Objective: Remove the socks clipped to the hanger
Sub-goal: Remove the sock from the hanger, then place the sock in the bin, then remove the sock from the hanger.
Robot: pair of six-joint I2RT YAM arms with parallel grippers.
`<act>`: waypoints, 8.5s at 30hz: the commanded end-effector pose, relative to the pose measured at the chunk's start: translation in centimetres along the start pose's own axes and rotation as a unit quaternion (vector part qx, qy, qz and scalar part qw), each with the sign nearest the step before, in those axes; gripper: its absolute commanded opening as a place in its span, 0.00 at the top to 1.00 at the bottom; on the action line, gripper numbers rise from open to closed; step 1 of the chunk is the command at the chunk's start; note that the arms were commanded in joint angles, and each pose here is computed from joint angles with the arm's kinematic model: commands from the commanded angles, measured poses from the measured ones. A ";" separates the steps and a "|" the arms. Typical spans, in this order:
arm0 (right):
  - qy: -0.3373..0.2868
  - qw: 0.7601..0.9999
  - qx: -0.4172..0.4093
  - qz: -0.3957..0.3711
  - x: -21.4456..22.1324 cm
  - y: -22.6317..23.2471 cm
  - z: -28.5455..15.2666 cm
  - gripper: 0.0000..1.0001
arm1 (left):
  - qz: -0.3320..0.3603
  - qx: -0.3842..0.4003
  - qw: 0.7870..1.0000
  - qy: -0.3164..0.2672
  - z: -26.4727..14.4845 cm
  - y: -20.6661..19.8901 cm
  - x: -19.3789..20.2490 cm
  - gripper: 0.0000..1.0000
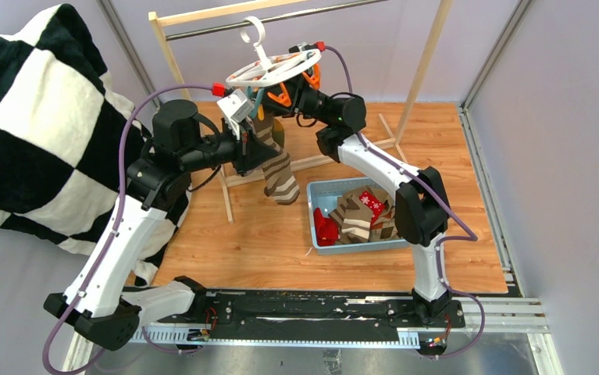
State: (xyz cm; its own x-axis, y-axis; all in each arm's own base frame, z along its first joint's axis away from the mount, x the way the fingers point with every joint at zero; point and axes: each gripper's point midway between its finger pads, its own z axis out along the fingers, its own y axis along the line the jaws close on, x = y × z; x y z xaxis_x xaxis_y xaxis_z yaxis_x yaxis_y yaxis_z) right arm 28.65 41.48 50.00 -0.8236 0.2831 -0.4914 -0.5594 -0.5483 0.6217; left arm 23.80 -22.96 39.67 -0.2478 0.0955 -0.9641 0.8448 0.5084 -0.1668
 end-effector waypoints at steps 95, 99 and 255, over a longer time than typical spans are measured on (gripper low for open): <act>0.166 0.681 0.652 -0.289 10.9 -3.4 -32.7 1.00 | -0.103 -0.061 0.985 0.128 -7.1 3.7 11.4 0.00; 0.158 0.688 0.675 -0.216 12.9 -5.2 -35.3 1.00 | -0.094 -0.065 0.986 0.122 -7.5 3.3 11.3 0.00; 0.145 0.978 -0.014 -0.151 13.9 4.6 -5.1 0.88 | -0.120 0.087 0.988 0.050 -7.5 1.5 4.8 0.10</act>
State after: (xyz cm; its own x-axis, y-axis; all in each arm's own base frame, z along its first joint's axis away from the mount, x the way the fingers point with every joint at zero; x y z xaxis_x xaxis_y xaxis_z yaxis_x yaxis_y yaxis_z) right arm 16.88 39.83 41.57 -0.5924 0.1772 -0.7859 -0.7599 -0.4468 0.4721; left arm 21.03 -14.60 35.29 -0.5029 0.0856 -0.8601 0.7926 0.4427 -0.4193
